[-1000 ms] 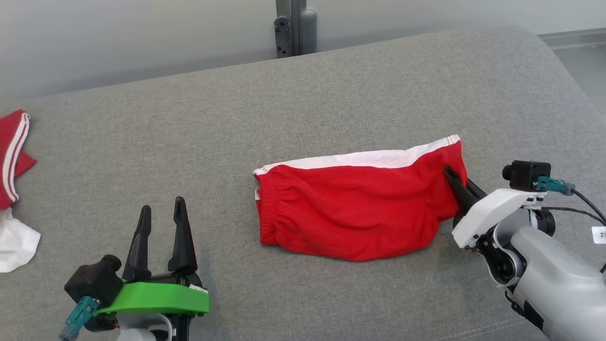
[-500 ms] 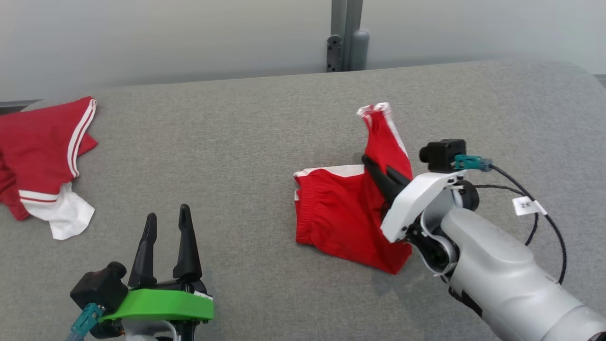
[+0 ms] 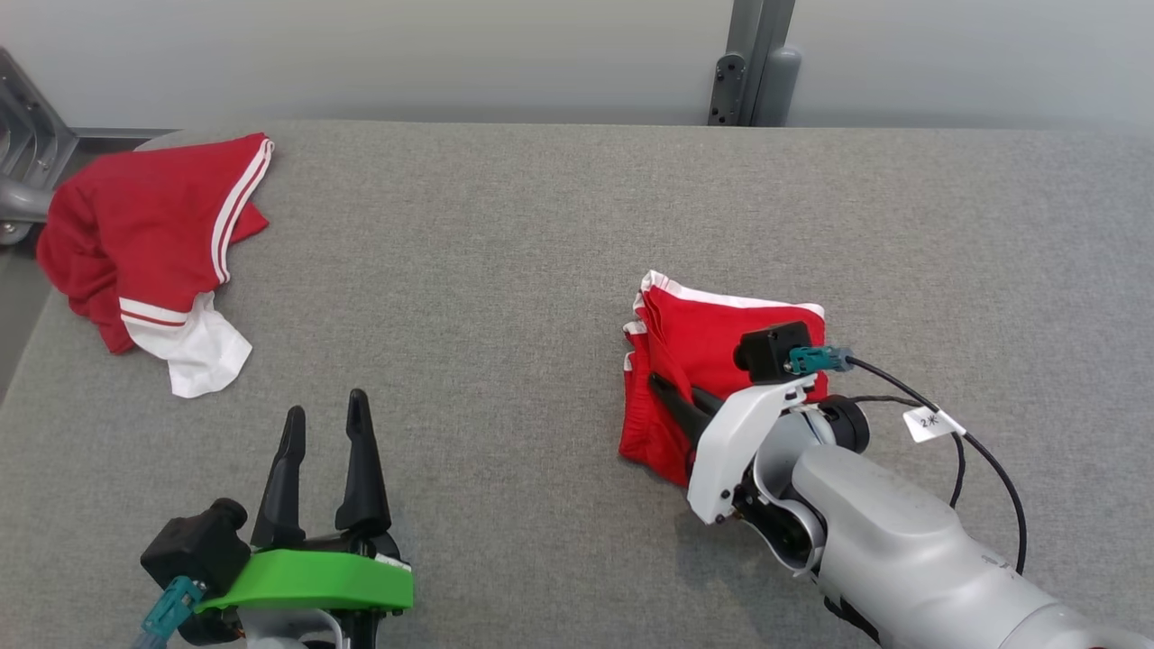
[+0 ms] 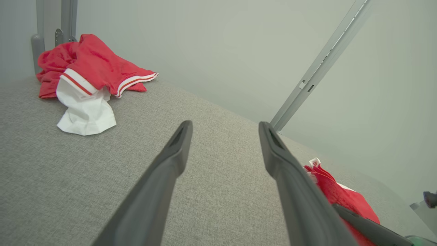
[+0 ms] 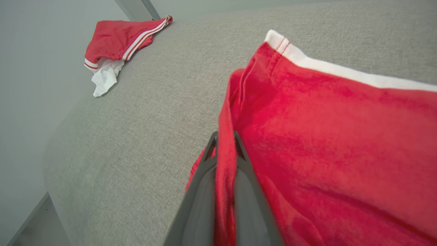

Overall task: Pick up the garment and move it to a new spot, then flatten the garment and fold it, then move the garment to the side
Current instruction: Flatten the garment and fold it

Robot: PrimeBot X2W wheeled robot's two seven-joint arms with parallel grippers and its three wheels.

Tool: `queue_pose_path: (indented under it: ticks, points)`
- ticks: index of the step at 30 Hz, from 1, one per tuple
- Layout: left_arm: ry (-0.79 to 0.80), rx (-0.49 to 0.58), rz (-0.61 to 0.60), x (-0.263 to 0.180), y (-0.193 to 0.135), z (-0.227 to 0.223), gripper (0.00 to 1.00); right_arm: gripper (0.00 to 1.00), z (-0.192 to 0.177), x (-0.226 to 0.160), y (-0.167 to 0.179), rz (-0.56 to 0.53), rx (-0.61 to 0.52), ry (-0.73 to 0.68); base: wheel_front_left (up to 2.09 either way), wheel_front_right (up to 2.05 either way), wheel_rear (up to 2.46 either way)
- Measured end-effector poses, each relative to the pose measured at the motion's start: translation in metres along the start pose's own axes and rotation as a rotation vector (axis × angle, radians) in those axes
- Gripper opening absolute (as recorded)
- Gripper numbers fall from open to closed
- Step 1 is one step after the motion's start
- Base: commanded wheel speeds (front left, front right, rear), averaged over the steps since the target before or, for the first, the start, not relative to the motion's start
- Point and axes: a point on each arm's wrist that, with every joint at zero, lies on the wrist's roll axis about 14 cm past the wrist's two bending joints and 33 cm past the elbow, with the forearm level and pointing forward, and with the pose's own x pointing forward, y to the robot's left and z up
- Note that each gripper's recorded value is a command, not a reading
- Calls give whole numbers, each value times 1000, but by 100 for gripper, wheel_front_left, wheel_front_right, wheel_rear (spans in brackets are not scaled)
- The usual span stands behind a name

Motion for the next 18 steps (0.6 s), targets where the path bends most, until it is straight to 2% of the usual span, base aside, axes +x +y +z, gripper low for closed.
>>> queue_pose_path:
  ticks: [1, 2, 11, 18]
  points:
    - [1, 0, 0, 0, 0, 0, 100, 51, -1, 0, 1, 2, -1, 1, 0, 0, 0]
    - [1, -1, -2, 0, -1, -1, 100, 100, -2, 0, 2, 4, -4, 3, 0, 0, 0]
    - [23, -1, -65, 5, -20, -10, 100, 100, 16, -13, 5, 13, -1, -95, 0, 0, 0]
    - [44, -11, -122, 7, -40, -17, 100, 100, 42, -37, -25, -70, 33, -219, 0, 0, 0]
